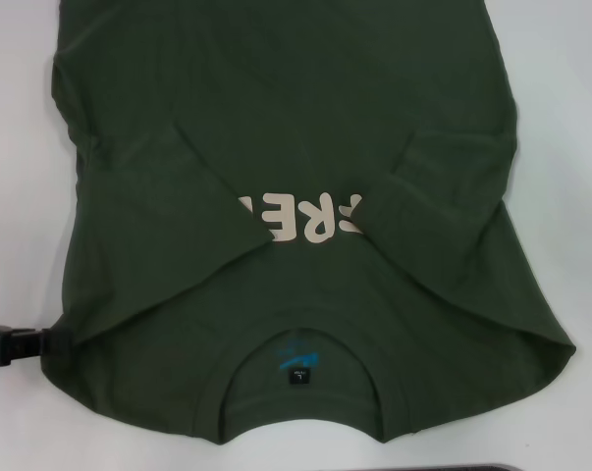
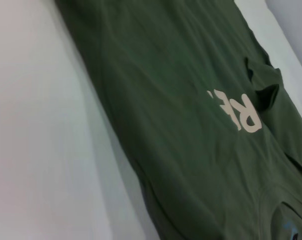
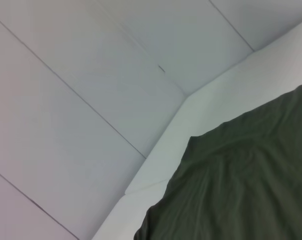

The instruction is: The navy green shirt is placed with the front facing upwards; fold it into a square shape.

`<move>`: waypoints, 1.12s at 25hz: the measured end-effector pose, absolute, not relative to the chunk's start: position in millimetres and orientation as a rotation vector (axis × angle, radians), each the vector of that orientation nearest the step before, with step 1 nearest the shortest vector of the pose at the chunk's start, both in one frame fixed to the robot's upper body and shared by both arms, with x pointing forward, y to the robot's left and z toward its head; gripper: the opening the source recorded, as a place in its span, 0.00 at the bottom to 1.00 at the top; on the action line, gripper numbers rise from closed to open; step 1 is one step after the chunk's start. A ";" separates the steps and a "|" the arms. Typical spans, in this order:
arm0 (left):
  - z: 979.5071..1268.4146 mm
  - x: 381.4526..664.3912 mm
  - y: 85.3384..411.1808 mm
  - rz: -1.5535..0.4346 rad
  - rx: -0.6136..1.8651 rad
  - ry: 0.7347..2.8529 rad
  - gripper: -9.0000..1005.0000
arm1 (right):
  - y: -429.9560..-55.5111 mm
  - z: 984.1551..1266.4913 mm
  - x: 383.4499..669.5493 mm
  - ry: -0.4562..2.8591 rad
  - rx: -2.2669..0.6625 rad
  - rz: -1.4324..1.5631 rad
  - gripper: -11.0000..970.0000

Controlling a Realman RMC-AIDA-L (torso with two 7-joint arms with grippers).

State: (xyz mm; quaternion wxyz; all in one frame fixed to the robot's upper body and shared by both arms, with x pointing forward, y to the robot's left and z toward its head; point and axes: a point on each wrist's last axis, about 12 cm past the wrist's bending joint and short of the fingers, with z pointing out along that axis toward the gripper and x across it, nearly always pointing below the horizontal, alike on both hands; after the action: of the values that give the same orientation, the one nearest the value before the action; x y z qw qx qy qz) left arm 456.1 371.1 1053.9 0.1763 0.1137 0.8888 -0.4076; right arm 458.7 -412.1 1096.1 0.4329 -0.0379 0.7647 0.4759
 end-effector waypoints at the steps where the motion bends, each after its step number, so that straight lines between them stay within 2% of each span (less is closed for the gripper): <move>1: 1054.3 455.5 372.3 -1.154 0.316 2.518 0.07 | -412.4 1095.6 457.8 1.908 -0.093 1.186 0.68; 9: 1057.3 452.5 379.1 -1.159 0.293 2.535 0.07 | -420.1 1088.2 443.3 2.030 -0.024 1.222 0.68; 20: 1059.0 453.3 379.4 -1.163 0.316 2.544 0.07 | -435.7 1075.4 406.7 2.246 0.167 1.276 0.68; 28: 1060.1 458.2 374.3 -1.169 0.348 2.540 0.07 | -434.6 1067.4 395.5 2.366 0.211 1.302 0.68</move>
State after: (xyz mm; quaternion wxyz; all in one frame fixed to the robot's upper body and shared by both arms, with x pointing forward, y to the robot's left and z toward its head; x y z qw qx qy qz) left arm 458.2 374.3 1060.1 0.1611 0.1218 0.8897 -0.4094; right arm 395.5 -434.6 1067.4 0.2146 0.0759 0.8531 0.4695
